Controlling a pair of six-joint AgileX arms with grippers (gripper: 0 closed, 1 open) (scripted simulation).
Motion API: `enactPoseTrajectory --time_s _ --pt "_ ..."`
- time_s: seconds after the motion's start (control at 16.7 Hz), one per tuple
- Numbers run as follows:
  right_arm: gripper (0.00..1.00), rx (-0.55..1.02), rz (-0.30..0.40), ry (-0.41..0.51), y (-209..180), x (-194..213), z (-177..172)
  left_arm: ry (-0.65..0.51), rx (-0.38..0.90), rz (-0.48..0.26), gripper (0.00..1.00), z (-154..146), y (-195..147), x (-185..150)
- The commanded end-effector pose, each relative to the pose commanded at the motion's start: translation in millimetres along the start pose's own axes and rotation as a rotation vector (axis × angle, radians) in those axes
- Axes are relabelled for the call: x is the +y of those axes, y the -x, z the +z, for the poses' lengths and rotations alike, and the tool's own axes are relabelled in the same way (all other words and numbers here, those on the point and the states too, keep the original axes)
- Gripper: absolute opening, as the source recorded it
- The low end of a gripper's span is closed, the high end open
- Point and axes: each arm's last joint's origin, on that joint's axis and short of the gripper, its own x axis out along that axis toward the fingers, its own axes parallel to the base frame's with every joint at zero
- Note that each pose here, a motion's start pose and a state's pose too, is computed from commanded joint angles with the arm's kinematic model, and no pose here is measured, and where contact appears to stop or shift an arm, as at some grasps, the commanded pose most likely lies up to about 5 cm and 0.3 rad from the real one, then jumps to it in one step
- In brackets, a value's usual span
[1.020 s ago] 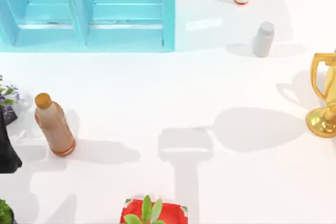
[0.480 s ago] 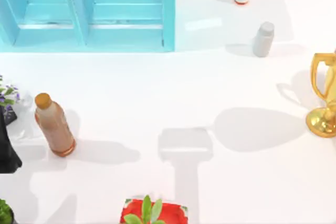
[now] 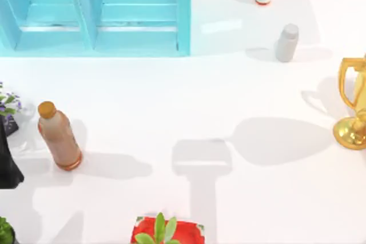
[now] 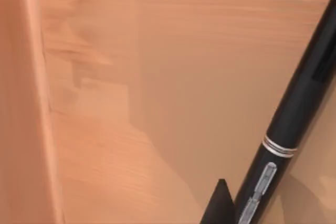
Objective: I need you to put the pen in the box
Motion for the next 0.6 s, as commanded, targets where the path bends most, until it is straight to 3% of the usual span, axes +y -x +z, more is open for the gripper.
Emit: enactPoseTrajectory --time_s 0.24,0.6 --pt "0.98 0.0 0.0 0.0 0.0 0.0 0.0 0.0 0.0 0.0 1.0 0.0 0.0 0.0" --pt "1.0 0.0 0.0 0.0 0.0 0.0 0.0 0.0 0.0 0.0 1.0 0.0 0.0 0.0"
